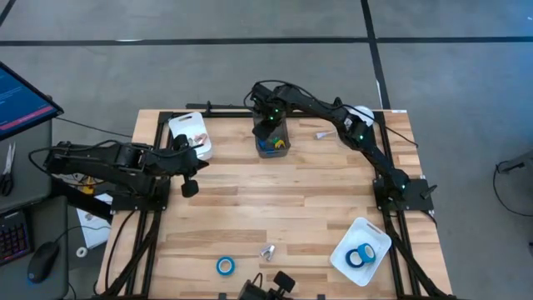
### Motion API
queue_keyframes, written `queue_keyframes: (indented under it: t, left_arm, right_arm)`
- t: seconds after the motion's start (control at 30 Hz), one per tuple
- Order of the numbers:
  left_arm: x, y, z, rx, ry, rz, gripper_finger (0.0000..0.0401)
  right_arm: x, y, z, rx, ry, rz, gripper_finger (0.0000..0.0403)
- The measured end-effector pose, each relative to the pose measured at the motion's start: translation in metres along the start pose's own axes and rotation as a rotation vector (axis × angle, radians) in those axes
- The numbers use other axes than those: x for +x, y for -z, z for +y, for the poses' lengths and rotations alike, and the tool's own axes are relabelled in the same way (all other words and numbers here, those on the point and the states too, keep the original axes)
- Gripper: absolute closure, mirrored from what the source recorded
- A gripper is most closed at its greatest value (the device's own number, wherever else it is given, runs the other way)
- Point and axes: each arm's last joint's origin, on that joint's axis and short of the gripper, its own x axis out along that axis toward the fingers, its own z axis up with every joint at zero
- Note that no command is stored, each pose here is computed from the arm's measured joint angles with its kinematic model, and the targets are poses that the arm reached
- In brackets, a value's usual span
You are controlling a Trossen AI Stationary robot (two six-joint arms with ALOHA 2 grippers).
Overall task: Pick and place Stapler, Stapler remover, tape
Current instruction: Put the green stapler into the black bin, then put the pink staple remover into the top white bin
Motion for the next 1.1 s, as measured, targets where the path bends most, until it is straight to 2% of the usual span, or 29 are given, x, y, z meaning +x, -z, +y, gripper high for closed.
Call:
queue_keyframes:
  t: [0.23,0.57,0.67,0.87,1.1]
  left_arm:
    - [0.000,0.000,0.000,0.000,0.000,0.000,0.0397]
    - [0.000,0.000,0.000,0.001,0.000,0.000,0.0397]
    - [0.000,0.000,0.000,0.001,0.000,0.000,0.0397]
    - [0.000,0.000,0.000,0.001,0.000,0.000,0.0397]
    - [0.000,0.000,0.000,0.001,0.000,0.000,0.0397]
  right_arm:
    - [0.000,0.000,0.001,-0.002,0.000,0.000,0.0323]
    - [0.000,0.001,0.001,-0.005,0.003,0.004,0.0320]
    - [-0.006,0.002,0.004,-0.054,0.003,0.016,0.0321]
    - [-0.062,0.008,0.032,-0.197,-0.022,-0.080,0.0348]
    - [-0.151,0.038,0.078,-0.281,-0.077,-0.224,0.0389]
